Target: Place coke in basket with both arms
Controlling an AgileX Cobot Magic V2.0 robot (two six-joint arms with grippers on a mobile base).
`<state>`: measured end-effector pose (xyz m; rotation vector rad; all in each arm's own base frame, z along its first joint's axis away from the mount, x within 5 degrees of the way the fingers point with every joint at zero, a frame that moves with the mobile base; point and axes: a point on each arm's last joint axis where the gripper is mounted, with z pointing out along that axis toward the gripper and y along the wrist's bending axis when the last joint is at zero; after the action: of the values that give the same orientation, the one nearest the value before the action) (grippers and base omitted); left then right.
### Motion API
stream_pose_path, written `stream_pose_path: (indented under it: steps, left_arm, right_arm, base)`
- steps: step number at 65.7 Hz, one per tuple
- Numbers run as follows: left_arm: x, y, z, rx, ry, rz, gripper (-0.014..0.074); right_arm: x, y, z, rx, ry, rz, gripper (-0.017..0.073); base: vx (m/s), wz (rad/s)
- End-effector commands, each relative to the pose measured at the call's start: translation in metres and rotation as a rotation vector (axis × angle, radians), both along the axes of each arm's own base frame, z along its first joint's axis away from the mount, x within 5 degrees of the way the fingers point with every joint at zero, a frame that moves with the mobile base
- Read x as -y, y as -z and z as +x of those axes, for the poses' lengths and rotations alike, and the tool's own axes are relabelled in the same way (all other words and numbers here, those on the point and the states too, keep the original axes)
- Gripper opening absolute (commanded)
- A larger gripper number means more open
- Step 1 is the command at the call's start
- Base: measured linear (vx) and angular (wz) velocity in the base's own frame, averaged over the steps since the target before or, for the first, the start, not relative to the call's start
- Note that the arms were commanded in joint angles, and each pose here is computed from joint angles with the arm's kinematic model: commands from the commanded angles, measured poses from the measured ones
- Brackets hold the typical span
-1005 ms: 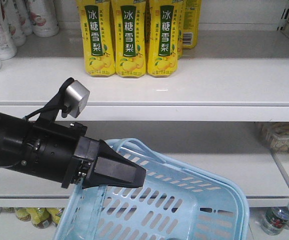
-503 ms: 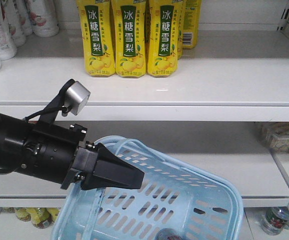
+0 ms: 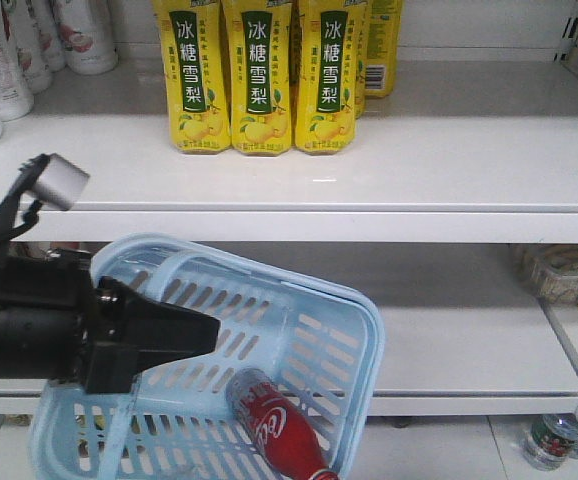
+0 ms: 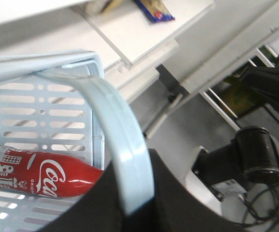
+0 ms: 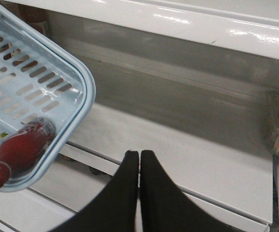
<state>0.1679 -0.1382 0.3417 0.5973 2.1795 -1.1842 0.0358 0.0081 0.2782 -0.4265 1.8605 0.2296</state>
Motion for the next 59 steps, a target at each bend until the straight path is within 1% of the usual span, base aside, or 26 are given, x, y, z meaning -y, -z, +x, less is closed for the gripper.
stream_pose_path:
  steps: [1,9,14,15,17,21,28,31,35,40,49,53,59]
  left_arm:
    - [-0.009,-0.025,-0.016,0.102,-0.082,-0.11,-0.0006]
    - [-0.021,-0.02,-0.031,0.157,-0.141,-0.091,-0.0006]
    - [-0.03,-0.013,-0.038,0.169,-0.195,-0.058,-0.0006]
    - [-0.032,-0.012,-0.04,0.166,-0.209,-0.059,-0.0006]
    - [-0.035,-0.01,-0.043,0.173,-0.228,-0.039,-0.0006]
    - [-0.042,-0.005,-0.049,0.163,-0.282,-0.022,-0.0006]
    - [-0.054,0.001,-0.057,0.165,-0.38,-0.013,-0.0006]
    - [-0.058,0.004,-0.06,0.162,-0.425,-0.027,-0.0006]
    - [-0.064,0.007,-0.065,0.193,-0.471,-0.042,-0.0006]
    - [-0.071,0.011,-0.072,0.253,-0.511,-0.061,-0.0006]
    - [-0.083,0.024,-0.083,0.357,-0.563,-0.06,-0.0006]
    - [-0.087,0.034,-0.088,0.395,-0.582,-0.048,-0.0006]
    - [-0.092,0.051,-0.091,0.444,-0.6,-0.007,-0.0006]
  right_arm:
    - [-0.001,-0.014,0.001,0.077,-0.005,0.027,-0.0004]
    - [-0.001,-0.014,0.001,0.077,-0.005,0.027,-0.0004]
    - [-0.001,-0.014,0.001,0.077,-0.005,0.027,-0.0004]
    - [-0.001,-0.014,0.001,0.077,-0.005,0.027,-0.0004]
    - [-0.001,-0.014,0.001,0.077,-0.005,0.027,-0.0004]
    - [-0.001,-0.014,0.001,0.077,-0.005,0.027,-0.0004]
    - [-0.001,-0.014,0.001,0.077,-0.005,0.027,-0.0004]
    - [-0.001,-0.014,0.001,0.077,-0.005,0.027,-0.0004]
    - [-0.001,-0.014,0.001,0.077,-0.005,0.027,-0.0004]
    - [-0.001,-0.014,0.001,0.077,-0.005,0.027,-0.0004]
    - [-0.001,-0.014,0.001,0.077,-0.005,0.027,-0.0004]
    - [-0.001,-0.014,0.001,0.077,-0.005,0.027,-0.0004]
    - [-0.001,-0.014,0.001,0.077,-0.005,0.027,-0.0004]
  base:
    - [0.0,0.0]
    - [0.0,0.0]
    - [0.0,0.0]
    - [0.0,0.0]
    - [0.0,0.0]
    - [0.0,0.0]
    - [0.0,0.0]
    - [0.0,0.0]
    - [0.0,0.0]
    - [0.0,0.0]
    - [0.0,0.0]
    - [0.0,0.0]
    - [0.0,0.0]
